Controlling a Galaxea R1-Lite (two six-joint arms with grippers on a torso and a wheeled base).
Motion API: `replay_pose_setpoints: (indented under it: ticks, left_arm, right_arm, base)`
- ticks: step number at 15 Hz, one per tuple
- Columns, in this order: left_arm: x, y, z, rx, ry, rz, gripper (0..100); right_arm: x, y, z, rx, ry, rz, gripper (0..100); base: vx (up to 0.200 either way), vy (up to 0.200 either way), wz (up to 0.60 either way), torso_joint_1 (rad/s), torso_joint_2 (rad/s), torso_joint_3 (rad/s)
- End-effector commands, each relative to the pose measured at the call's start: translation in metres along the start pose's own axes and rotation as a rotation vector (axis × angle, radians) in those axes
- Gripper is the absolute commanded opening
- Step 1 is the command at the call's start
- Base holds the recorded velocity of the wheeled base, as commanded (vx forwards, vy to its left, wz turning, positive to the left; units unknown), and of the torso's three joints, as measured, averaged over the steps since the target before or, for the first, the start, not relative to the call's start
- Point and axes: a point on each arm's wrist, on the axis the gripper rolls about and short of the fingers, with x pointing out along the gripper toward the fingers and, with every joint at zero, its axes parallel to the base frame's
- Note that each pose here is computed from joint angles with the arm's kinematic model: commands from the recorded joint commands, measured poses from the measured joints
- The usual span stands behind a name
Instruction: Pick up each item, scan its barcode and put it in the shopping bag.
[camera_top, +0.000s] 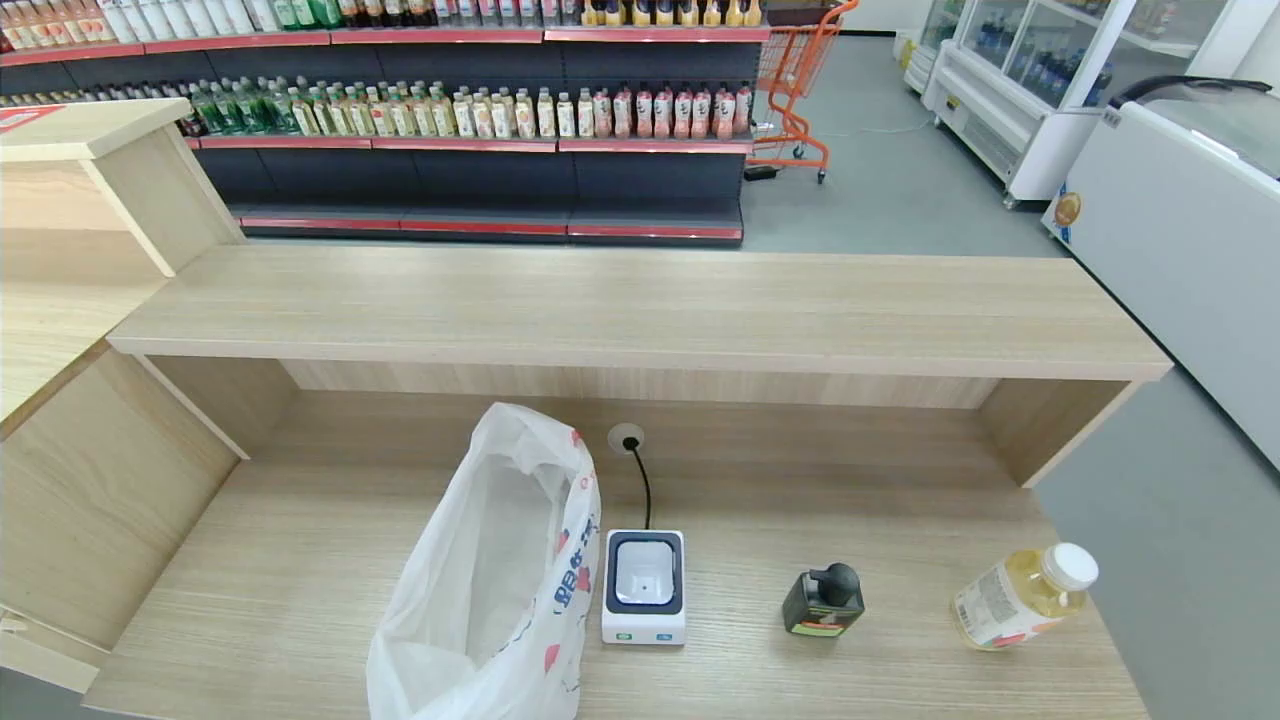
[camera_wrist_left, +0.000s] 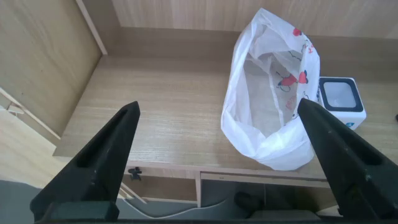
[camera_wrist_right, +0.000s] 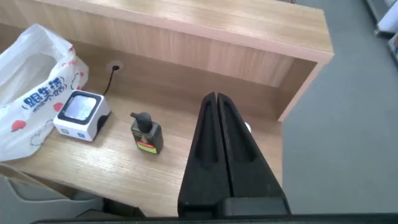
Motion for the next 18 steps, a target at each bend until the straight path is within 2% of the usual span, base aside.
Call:
replay_pose_setpoints:
  ticks: [1, 3, 5, 7, 9, 10, 15, 18]
  left_arm:
    - [0.0, 0.0, 0.0, -0.001, -0.001, 0.0, 100]
    - [0.0, 0.0, 0.0, 0.001, -0.001, 0.0, 100]
    - [0.0, 0.0, 0.0, -0.001, -0.001, 0.0, 100]
    - [0.0, 0.0, 0.0, -0.001, -0.001, 0.0, 100]
    - [0.0, 0.0, 0.0, -0.001, -0.001, 0.0, 100]
    - [0.0, 0.0, 0.0, -0.001, -0.001, 0.0, 100]
    - [0.0, 0.0, 0.0, -0.001, -0.001, 0.0, 100]
    - [0.0, 0.0, 0.0, -0.001, -0.001, 0.0, 100]
  right_arm:
    - [0.047, -0.008, 0.025, 0.057, 0.247, 0.078, 0]
    - [0.067, -0.004, 0.0, 0.068, 0.533, 0.131, 0]
    - [0.099, -0.002, -0.015, 0.075, 0.714, 0.168, 0]
    - [0.123, 0.0, -0.034, 0.065, 0.875, 0.204, 0]
    - [0.151, 0.003, -0.052, 0.005, 0.952, 0.256, 0]
    - [0.162, 0.005, -0.06, -0.033, 0.958, 0.283, 100]
    - [0.207, 0.013, -0.087, -0.188, 1.011, 0.41, 100]
    - [0.239, 0.026, -0.102, -0.251, 0.981, 0.48, 100]
  base:
    - [0.0, 0.0, 0.0, 0.0, 0.0, 0.0]
    - [0.0, 0.0, 0.0, 0.0, 0.0, 0.0]
    - [0.0, 0.0, 0.0, 0.0, 0.0, 0.0]
    - [0.0, 0.0, 0.0, 0.0, 0.0, 0.0]
    - [0.0, 0.0, 0.0, 0.0, 0.0, 0.0]
    - [0.0, 0.0, 0.0, 0.0, 0.0, 0.0]
    - [0.0, 0.0, 0.0, 0.0, 0.0, 0.0]
    - [0.0, 0.0, 0.0, 0.0, 0.0, 0.0]
